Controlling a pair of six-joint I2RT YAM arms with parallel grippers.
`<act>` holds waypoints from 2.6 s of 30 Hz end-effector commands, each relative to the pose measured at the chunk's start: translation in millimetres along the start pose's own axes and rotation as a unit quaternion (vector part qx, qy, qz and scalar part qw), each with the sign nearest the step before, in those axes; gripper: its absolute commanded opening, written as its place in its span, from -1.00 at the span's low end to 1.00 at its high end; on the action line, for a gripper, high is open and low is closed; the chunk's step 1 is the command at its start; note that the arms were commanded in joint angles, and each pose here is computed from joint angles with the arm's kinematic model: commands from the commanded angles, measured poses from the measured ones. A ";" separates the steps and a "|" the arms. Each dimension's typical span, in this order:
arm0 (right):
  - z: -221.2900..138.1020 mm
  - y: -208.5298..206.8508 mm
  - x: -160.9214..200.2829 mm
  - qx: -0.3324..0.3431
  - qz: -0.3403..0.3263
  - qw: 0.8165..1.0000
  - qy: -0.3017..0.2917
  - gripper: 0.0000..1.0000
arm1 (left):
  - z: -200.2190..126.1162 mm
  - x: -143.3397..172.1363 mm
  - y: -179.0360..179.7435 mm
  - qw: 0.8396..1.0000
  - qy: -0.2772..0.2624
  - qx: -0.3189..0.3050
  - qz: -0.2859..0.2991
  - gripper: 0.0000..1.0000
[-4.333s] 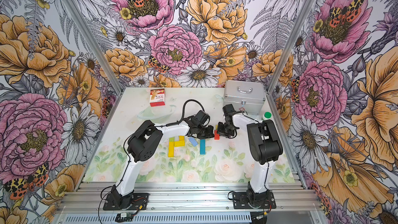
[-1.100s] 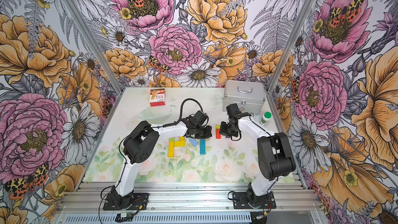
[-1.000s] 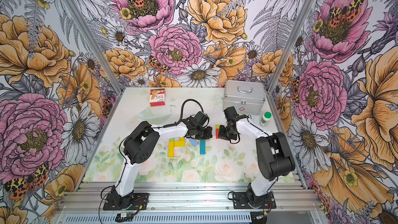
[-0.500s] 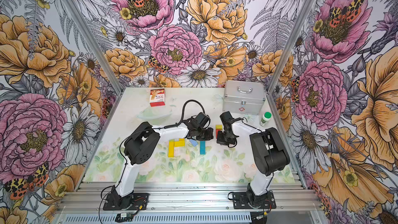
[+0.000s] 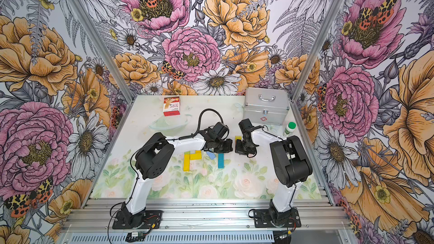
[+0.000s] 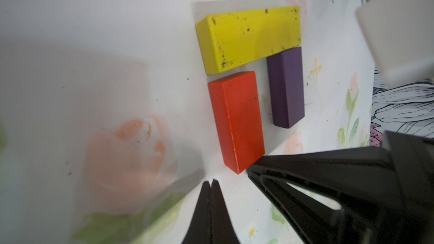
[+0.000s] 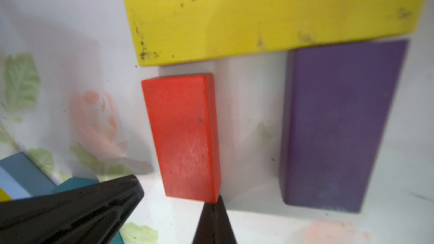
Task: Assemble the letter p with building blocks
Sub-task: Assemble the building block at the center of the board.
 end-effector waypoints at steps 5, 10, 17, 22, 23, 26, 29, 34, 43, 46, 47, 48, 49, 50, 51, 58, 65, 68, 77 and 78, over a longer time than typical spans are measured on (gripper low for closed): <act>7.6 -4.8 -8.3 0.019 0.000 1.000 -0.005 -1.00 | 1.8 -7.8 -8.6 1.000 0.002 0.021 0.012 -1.00; 10.0 -6.7 -9.5 0.019 0.002 1.000 -0.003 -1.00 | 2.9 -7.7 -7.2 1.000 0.002 0.020 0.011 -1.00; 7.1 -5.5 -8.3 0.010 0.005 1.000 -0.004 -1.00 | 3.7 -10.2 -6.2 1.000 0.000 0.019 0.008 -1.00; -4.2 -5.1 -1.4 0.002 0.011 1.000 -0.015 -1.00 | 3.1 -17.4 -1.7 1.000 -0.009 0.014 0.000 -1.00; -8.1 -5.1 -1.2 -0.002 0.012 1.000 -0.019 -1.00 | 2.8 -19.6 -0.9 1.000 -0.011 0.013 -0.001 -1.00; -22.2 -5.8 -2.6 -0.017 0.018 0.999 -0.038 -1.00 | 4.8 -25.1 1.6 1.000 -0.014 0.013 -0.006 -1.00; -40.2 -9.8 -6.0 -0.020 0.023 0.998 -0.056 -1.00 | 7.2 -28.8 1.9 1.000 -0.015 0.014 -0.008 -1.00; -61.3 -27.2 -11.3 -0.016 0.037 0.996 -0.079 -1.00 | 13.2 -32.5 2.3 1.000 -0.012 0.016 -0.013 -1.00; -72.5 -74.0 -13.8 0.008 0.085 0.992 -0.097 -1.00 | 20.6 -35.0 -0.3 1.000 -0.008 0.021 -0.016 -1.00; -73.1 -80.2 -14.5 0.010 0.091 0.991 -0.098 -1.00 | 20.7 -36.2 -0.4 1.000 -0.009 0.021 -0.017 -1.00; -72.9 -81.9 -14.2 0.010 0.093 0.991 -0.098 -1.00 | 20.6 -37.0 -0.1 1.000 -0.010 0.021 -0.018 -1.00; -73.1 -82.5 -14.0 0.010 0.093 0.991 -0.098 -1.00 | 20.7 -37.0 -0.1 1.000 -0.010 0.021 -0.018 -1.00; -72.2 -83.0 -13.4 0.011 0.092 0.991 -0.096 -1.00 | 20.3 -37.8 0.2 1.000 -0.010 0.021 -0.018 -1.00; -71.1 -83.4 -12.8 0.012 0.093 0.991 -0.094 -1.00 | 20.9 -38.1 0.2 1.000 -0.010 0.021 -0.019 -1.00; -70.3 -84.2 -12.2 0.011 0.094 0.991 -0.093 -1.00 | 21.2 -38.3 -0.2 1.000 -0.010 0.022 -0.019 -1.00; -68.1 -85.4 -9.2 0.012 0.095 0.991 -0.089 -1.00 | 23.9 -40.0 -1.8 0.999 -0.008 0.026 -0.018 -1.00; -67.0 -85.7 -8.5 0.012 0.096 0.992 -0.087 -1.00 | 21.9 -41.1 0.1 0.999 -0.011 0.023 -0.019 -1.00; -66.8 -86.2 -8.1 0.013 0.097 0.992 -0.086 -1.00 | 18.4 -43.2 0.3 0.999 -0.017 0.022 -0.020 -1.00; -70.0 -84.8 -7.2 0.012 0.094 0.991 -0.091 -1.00 | 12.8 -49.1 -6.8 0.999 -0.030 0.029 -0.013 -1.00; -71.2 -84.2 -7.5 0.010 0.092 0.991 -0.094 -1.00 | 9.2 -49.4 -7.8 0.999 -0.035 0.028 -0.010 -1.00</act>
Point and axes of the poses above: each gripper's point midway between its finger pads, its own z axis out along the fingers, its own y axis along the line the jaws close on, x = y × z, the point moved 8 cm from there along -z, back along the fingers, and after that the axes turned 11 degrees about -z, right-handed, at the moved point
